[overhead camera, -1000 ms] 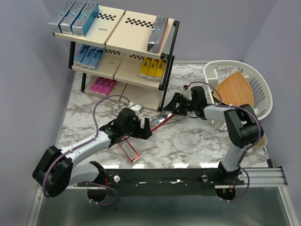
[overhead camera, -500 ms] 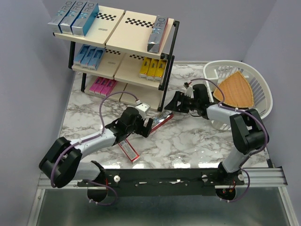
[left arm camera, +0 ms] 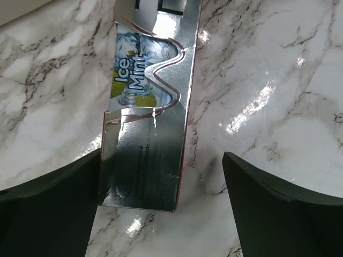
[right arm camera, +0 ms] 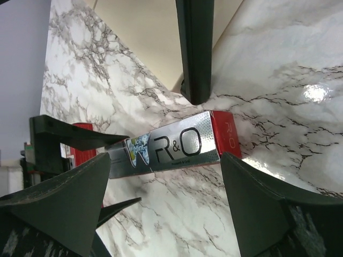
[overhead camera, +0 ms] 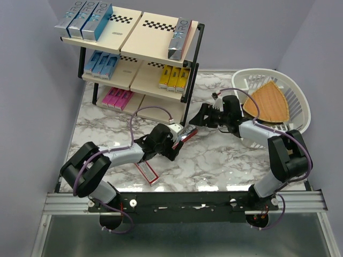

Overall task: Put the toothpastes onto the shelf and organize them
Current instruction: Pick up the toothpaste from the center of the board.

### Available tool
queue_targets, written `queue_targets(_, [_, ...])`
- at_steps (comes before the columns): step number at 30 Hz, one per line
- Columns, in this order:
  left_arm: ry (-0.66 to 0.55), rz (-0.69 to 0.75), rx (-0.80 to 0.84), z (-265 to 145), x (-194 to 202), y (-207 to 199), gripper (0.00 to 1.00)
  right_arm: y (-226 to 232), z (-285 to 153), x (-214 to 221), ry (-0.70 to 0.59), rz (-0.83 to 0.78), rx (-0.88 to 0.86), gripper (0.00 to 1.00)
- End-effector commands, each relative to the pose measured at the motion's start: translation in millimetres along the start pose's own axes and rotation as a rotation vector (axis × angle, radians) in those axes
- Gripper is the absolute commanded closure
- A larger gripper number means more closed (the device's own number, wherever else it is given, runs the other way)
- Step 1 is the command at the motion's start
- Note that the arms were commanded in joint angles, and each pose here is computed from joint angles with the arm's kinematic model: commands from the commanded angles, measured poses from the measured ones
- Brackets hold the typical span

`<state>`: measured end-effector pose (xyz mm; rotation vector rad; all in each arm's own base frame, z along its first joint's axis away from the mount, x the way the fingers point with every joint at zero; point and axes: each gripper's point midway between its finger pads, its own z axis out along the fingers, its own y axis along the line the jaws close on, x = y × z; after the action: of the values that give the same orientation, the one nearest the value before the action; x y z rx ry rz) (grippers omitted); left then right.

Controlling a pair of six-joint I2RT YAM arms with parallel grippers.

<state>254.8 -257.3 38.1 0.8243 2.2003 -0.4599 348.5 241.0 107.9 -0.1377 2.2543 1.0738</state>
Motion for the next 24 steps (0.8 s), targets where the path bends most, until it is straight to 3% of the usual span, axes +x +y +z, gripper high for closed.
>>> queue_targets(1, [0.004, 0.040, -0.037, 9.7, -3.7, -6.7, 0.04, -7.0, -5.7, 1.3, -0.008, -0.004, 0.032, 0.08])
queue_targets(4, [0.011, 0.070, -0.063, 11.4, -3.4, -13.5, 0.07, -9.0, -7.1, 0.3, -0.014, -0.004, 0.039, 0.08])
queue_targets(10, [-0.047, -0.029, -0.147, 14.0, -2.1, -7.8, 0.20, -11.0, -8.7, 2.9, -0.013, -0.002, 0.042, 0.08])
queue_targets(24, [-0.041, -0.096, -0.139, 8.7, 18.6, -17.6, 0.24, -15.3, -15.6, 7.4, -0.018, -0.007, 0.063, 0.08])
